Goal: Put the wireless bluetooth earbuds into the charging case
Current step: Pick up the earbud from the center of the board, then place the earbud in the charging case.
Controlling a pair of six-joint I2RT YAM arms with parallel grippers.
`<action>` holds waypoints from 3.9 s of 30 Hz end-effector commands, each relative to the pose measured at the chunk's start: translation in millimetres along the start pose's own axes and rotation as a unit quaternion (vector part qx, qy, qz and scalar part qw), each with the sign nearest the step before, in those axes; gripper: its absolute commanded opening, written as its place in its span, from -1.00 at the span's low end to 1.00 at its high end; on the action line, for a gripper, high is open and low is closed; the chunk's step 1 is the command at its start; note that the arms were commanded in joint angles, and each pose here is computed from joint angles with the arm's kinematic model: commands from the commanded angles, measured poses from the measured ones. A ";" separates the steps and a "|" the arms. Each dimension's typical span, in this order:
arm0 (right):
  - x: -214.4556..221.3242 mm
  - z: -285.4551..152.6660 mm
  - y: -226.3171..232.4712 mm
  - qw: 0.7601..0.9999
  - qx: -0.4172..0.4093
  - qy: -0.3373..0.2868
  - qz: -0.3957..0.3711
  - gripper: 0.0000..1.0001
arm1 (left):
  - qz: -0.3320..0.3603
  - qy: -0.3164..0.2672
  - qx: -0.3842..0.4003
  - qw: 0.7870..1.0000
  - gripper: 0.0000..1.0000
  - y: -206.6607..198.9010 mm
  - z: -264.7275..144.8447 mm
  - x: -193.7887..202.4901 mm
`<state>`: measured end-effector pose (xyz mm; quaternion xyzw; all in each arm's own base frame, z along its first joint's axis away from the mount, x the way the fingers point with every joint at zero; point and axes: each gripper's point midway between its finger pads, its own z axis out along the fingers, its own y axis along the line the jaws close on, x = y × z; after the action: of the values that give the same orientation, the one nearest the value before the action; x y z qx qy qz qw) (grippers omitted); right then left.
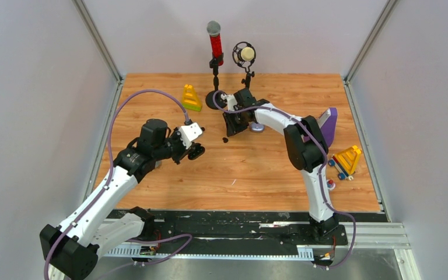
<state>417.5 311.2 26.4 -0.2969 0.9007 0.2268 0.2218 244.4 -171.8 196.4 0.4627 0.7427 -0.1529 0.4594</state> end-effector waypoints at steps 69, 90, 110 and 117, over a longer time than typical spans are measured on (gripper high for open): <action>26.1 -223.0 57.8 0.931 0.016 -0.192 -0.309 -1.00 | 0.011 0.016 0.050 0.999 -0.59 -0.4 16.5 -10.1; 35.6 -196.9 172.9 0.778 0.042 -0.118 -0.616 -1.00 | -0.090 0.121 0.106 0.983 -0.62 -8.0 84.7 -25.0; 47.1 -156.1 209.0 0.695 0.089 -0.058 -0.711 -1.00 | -0.003 0.150 0.175 0.973 -0.60 -65.2 90.3 -15.3; 48.4 -157.4 219.3 0.682 0.094 -0.058 -0.723 -1.00 | 0.000 0.153 0.187 0.970 -0.60 -69.9 91.4 -13.8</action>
<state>195.7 349.0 163.5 -0.8304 0.4200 -0.0540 0.3622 242.3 -269.6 141.9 0.5427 0.7770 -0.2043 0.2449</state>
